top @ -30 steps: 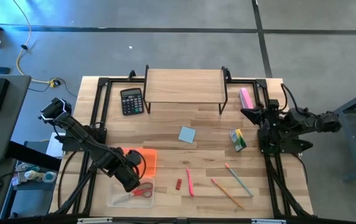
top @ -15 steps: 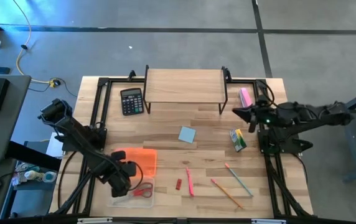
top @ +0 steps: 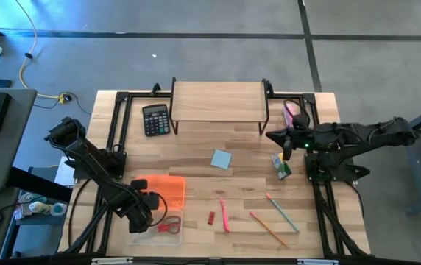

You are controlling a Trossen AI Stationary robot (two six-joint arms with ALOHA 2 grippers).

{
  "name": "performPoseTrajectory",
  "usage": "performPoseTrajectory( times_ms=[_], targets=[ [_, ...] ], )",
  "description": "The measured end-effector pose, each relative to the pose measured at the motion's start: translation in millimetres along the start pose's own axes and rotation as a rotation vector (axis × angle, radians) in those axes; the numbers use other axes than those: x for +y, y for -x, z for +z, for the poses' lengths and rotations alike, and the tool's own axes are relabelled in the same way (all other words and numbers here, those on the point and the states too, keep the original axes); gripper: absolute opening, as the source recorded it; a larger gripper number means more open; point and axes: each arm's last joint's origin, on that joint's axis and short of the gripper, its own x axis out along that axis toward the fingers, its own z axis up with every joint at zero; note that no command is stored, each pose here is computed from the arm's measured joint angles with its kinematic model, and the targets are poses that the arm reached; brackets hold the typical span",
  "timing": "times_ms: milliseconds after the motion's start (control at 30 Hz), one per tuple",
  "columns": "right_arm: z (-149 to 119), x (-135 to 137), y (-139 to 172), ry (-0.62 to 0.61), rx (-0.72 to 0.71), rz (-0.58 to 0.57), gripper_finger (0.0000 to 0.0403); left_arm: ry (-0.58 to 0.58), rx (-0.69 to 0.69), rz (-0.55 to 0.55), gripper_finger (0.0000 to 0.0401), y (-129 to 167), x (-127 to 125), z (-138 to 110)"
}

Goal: Pack school essentials
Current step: Move the supply box to the middle left of the table

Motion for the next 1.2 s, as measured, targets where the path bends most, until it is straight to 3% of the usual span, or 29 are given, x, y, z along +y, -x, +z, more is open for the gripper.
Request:
performPoseTrajectory(
  times_ms=[400, 767, 1000, 1200],
  targets=[
    [-2, 1, -3, -0.013, 0.010, -0.008, 0.0000, 0.042, 0.025, -0.017, 0.0122, -19, 7, -8],
    [-1, 1, -3, -0.015, 0.006, -0.004, 0.0000, 0.014, -0.035, -0.030, 0.0011, -20, 9, 2],
    [-1, 1, -3, -0.014, 0.006, -0.004, 0.0000, 0.021, -0.067, -0.006, 0.0038, -21, 21, 17],
    [-1, 1, -3, -0.014, 0.006, -0.004, 0.0000, -0.012, -0.075, 0.023, 0.0029, -23, 41, 36]
  ],
)
